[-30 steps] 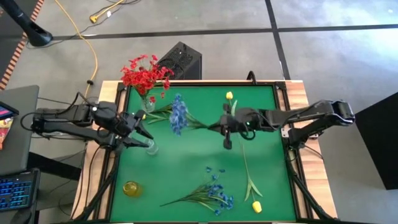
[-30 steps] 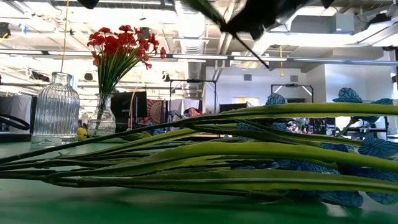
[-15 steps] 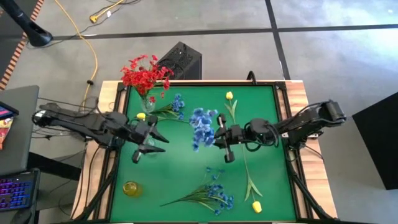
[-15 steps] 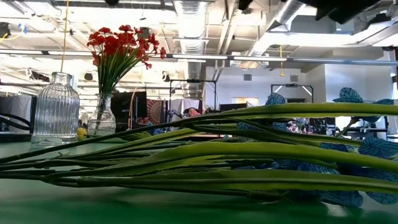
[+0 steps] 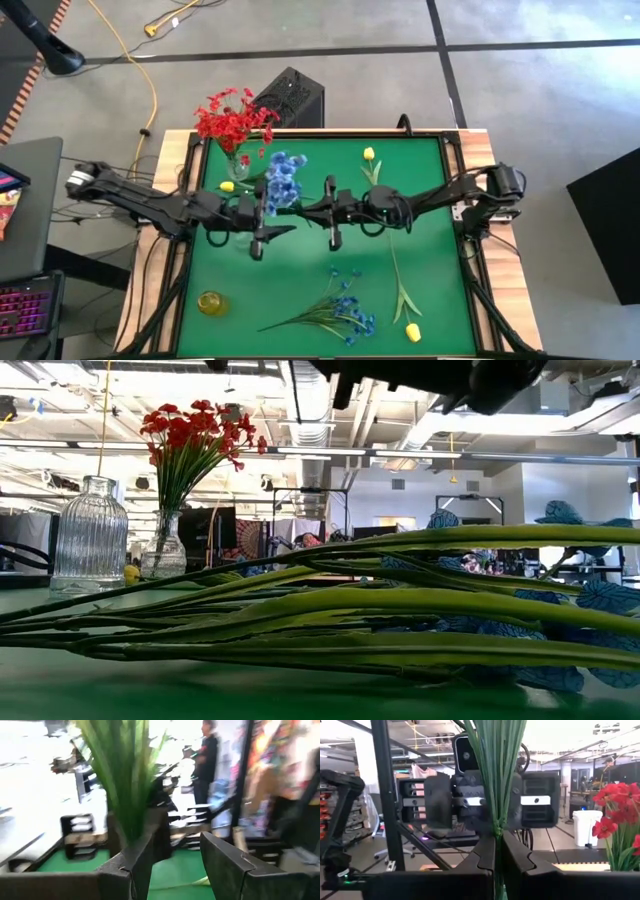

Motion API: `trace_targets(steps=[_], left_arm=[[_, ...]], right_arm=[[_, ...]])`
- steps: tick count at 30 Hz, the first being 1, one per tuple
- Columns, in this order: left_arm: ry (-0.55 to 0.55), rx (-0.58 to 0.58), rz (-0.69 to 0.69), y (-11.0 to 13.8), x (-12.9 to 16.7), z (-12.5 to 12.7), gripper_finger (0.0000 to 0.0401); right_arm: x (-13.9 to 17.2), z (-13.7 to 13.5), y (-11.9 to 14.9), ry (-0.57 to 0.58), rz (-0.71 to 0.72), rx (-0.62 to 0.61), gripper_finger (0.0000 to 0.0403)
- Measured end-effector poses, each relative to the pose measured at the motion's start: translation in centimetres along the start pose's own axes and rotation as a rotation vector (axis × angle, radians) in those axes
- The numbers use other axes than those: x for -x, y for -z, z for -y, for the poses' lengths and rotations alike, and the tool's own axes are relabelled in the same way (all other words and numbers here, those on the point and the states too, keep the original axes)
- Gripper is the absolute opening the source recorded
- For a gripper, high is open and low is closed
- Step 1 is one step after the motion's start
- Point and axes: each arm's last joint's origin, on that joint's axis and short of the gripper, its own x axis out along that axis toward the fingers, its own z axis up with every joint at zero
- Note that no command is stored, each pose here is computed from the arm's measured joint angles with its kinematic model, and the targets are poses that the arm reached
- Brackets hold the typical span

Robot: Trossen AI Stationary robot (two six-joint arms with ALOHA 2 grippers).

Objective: Sort flowers into vase by color
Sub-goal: Put the top right blue flowers into the bottom transparent vase

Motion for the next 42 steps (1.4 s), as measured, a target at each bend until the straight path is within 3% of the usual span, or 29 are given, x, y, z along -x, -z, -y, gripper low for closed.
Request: trace_targets(steps=[9, 20, 29, 42], left_arm=[[-0.127, 0.031, -0.007, 0.3, -0.3, -0.5, 0.0153], [0.015, -0.004, -0.084, 0.2, 0.8, -0.4, 0.0153], [-0.082, 0.021, -0.012, -1.5, 2.4, -1.1, 0.0153], [-0.074, 0.031, 0.057, -0.3, -0.5, -0.8, 0.0153]], right_arm=[[0.0, 0.7, 0.4, 0.028, -0.025, 0.008, 0.0039], [0.1, 0.6, -0.4, 0.017, -0.031, 0.045, 0.0039], [0.2, -0.5, -0.8, -0.011, -0.015, 0.04, 0.0039], [0.2, -0.7, -0.6, -0.016, -0.004, 0.036, 0.0039]])
